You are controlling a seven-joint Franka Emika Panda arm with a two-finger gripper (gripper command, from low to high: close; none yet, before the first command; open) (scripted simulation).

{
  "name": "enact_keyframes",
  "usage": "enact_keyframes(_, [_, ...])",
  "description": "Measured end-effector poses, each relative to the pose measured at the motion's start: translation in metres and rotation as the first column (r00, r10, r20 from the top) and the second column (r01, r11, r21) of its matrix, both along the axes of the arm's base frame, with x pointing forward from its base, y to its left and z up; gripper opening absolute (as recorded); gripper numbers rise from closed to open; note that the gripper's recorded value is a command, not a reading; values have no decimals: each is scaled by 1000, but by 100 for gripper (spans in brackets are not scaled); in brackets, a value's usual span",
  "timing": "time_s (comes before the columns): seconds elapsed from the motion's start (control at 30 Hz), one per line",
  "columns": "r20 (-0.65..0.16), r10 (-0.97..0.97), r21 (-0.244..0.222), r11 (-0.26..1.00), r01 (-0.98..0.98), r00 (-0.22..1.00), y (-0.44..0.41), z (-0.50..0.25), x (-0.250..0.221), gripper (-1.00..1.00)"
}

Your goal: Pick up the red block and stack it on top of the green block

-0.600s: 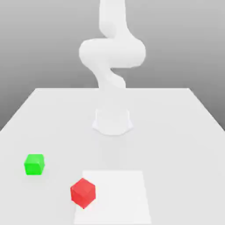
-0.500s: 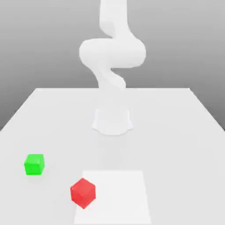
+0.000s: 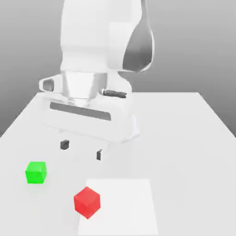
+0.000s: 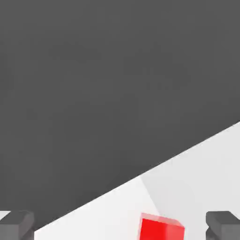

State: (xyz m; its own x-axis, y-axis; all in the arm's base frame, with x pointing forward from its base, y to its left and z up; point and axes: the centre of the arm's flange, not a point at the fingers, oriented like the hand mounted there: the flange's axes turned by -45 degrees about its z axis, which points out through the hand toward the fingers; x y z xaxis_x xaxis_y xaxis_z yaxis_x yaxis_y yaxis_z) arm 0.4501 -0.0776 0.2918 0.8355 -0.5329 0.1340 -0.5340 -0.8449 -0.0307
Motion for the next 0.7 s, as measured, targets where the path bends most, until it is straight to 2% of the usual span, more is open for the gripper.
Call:
enact_keyframes(0.13, [-109,-90,40,995,95,990,-6,-74,-24,0])
enact_keyframes(0.3, [-129,-103,46,993,110,986,-5,-134,-28,0])
enact_keyframes(0.33, [-129,-103,46,993,110,986,-5,-143,-29,-100])
enact_keyframes(0.53, [-128,-103,46,993,110,986,-5,-147,-29,-100])
enact_keyframes(0.7, [-128,-104,46,993,111,986,-5,-106,-28,-100])
